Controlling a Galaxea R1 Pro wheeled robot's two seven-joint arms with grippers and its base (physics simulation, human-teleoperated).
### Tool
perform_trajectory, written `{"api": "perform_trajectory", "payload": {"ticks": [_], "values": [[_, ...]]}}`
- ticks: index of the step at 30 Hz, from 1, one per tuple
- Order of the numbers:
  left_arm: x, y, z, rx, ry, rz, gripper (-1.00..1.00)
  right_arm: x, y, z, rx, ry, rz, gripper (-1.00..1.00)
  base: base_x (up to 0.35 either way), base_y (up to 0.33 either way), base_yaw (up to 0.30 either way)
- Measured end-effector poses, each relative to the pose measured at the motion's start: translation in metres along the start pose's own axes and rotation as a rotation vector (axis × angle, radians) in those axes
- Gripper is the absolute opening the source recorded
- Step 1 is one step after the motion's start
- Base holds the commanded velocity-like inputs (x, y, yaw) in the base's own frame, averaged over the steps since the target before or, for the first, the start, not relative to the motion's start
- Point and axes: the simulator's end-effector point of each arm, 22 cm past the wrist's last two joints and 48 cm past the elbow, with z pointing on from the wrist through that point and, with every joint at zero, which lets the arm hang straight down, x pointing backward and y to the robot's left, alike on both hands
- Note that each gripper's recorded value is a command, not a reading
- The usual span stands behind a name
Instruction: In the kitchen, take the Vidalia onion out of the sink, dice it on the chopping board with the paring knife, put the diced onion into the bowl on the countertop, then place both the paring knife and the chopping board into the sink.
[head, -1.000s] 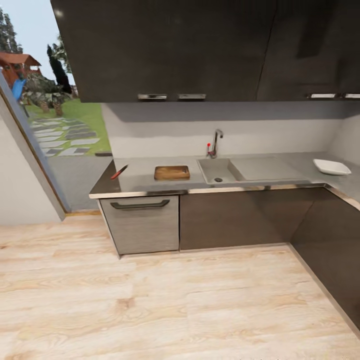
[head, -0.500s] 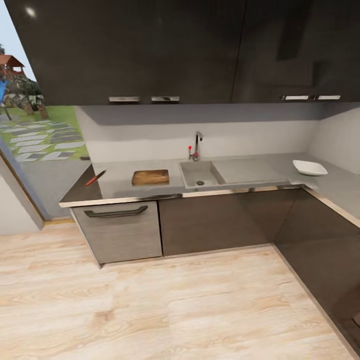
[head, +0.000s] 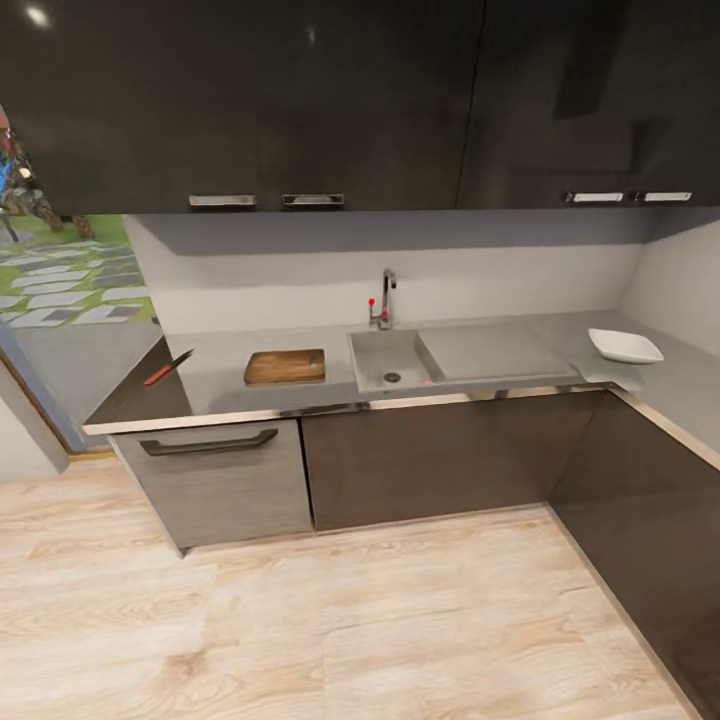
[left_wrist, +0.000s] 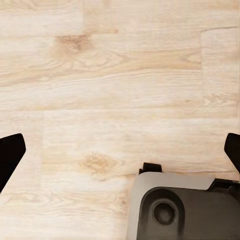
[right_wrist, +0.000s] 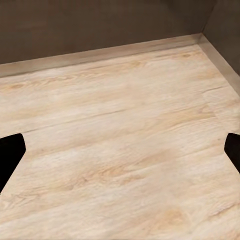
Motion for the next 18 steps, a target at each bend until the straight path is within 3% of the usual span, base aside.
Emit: {"api": "perform_trajectory", "payload": {"ticks": [14,18], "values": [[0.0000,-0.0003,0.0000,0.000,0.000,0.000,1.00,0.0000,0.0003,0.0000,-0.001,0.000,-0.001,1.00,0.275,-0.032,0.000],[-0.0002,0.0002,0.0002,0.000,0.000,0.000,1.00,0.0000,0.0003,0.0002,-0.001,0.000,-0.001,1.00,0.105,-0.017,0.000]]}}
